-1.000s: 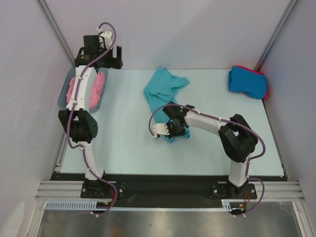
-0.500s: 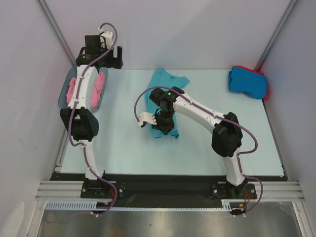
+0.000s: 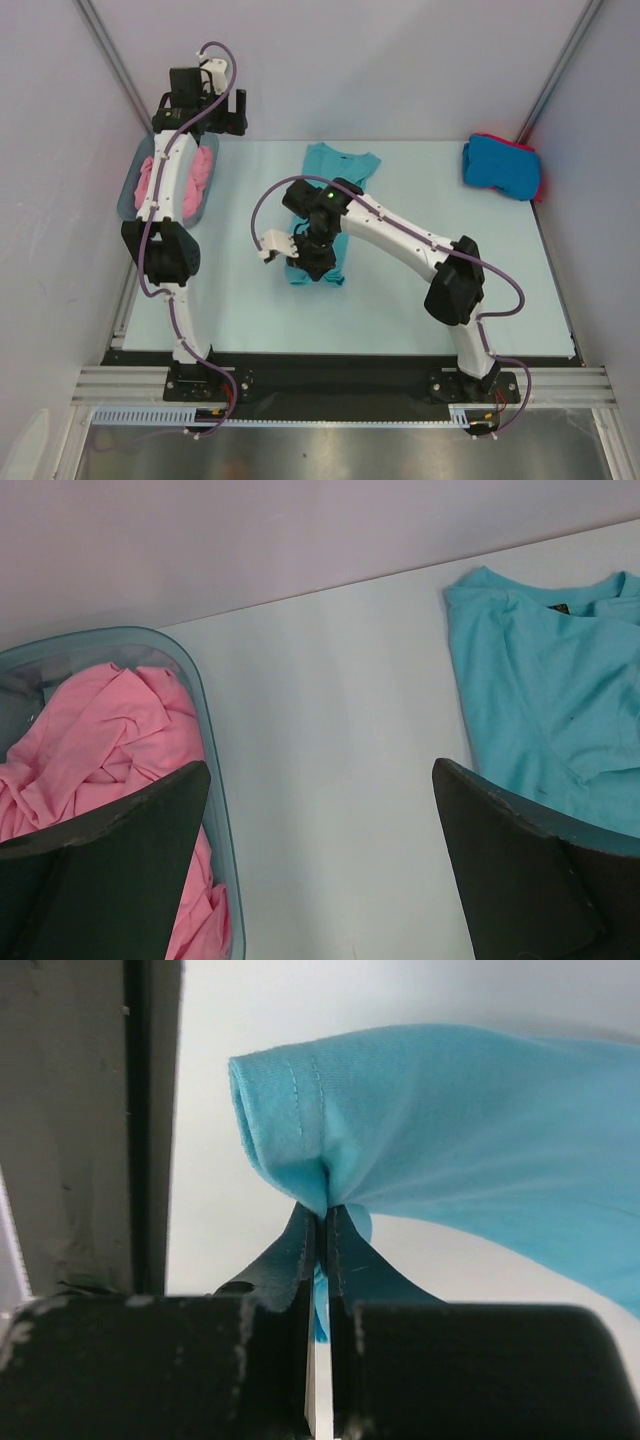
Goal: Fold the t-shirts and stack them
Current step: Fold the tshirt
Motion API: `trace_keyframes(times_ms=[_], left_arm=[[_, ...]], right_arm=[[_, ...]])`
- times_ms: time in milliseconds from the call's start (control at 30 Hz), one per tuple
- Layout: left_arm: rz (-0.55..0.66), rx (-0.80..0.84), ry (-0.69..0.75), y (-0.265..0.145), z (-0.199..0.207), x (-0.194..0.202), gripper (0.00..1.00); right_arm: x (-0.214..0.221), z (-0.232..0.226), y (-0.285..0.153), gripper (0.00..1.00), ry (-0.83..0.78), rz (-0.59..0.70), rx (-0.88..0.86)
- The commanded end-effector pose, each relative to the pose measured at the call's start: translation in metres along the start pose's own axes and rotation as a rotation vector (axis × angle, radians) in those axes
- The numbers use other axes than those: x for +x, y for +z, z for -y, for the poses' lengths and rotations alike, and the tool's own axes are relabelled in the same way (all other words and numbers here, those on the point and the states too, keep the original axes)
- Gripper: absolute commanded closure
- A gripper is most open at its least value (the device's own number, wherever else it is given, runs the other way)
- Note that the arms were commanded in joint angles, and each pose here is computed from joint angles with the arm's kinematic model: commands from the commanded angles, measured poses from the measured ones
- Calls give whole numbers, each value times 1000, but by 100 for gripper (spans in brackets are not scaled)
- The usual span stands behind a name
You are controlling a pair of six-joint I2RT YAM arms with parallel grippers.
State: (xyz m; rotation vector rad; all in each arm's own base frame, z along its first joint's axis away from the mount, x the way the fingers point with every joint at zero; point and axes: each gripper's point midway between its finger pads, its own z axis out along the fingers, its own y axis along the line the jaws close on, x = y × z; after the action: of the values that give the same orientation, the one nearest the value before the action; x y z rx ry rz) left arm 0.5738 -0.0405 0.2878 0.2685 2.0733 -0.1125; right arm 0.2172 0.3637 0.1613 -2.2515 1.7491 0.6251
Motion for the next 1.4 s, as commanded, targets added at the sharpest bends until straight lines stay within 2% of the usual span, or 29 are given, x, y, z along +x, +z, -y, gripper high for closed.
trace_keyframes(times_ms=[0, 100, 300, 500, 767, 1033, 1367], left_arm=[[93, -11, 15, -16, -6, -32, 0], [104, -14, 10, -16, -7, -36, 0], [130, -15, 2, -18, -7, -44, 0], [130, -26, 6, -21, -8, -44, 0], [126, -35, 15, -22, -10, -43, 0], [112, -35, 9, -22, -9, -37, 0], [104, -23, -1, -23, -6, -34, 0]], right_arm=[[7, -65, -15, 100, 100, -65, -159], [1, -80, -14, 100, 86, -65, -171], [-26, -90, -32, 100, 53, 15, -157], [-29, -92, -37, 100, 32, 27, -148], [0, -40, -34, 100, 132, 10, -90], [32, 19, -28, 100, 95, -87, 79], [53, 60, -11, 100, 34, -169, 148]])
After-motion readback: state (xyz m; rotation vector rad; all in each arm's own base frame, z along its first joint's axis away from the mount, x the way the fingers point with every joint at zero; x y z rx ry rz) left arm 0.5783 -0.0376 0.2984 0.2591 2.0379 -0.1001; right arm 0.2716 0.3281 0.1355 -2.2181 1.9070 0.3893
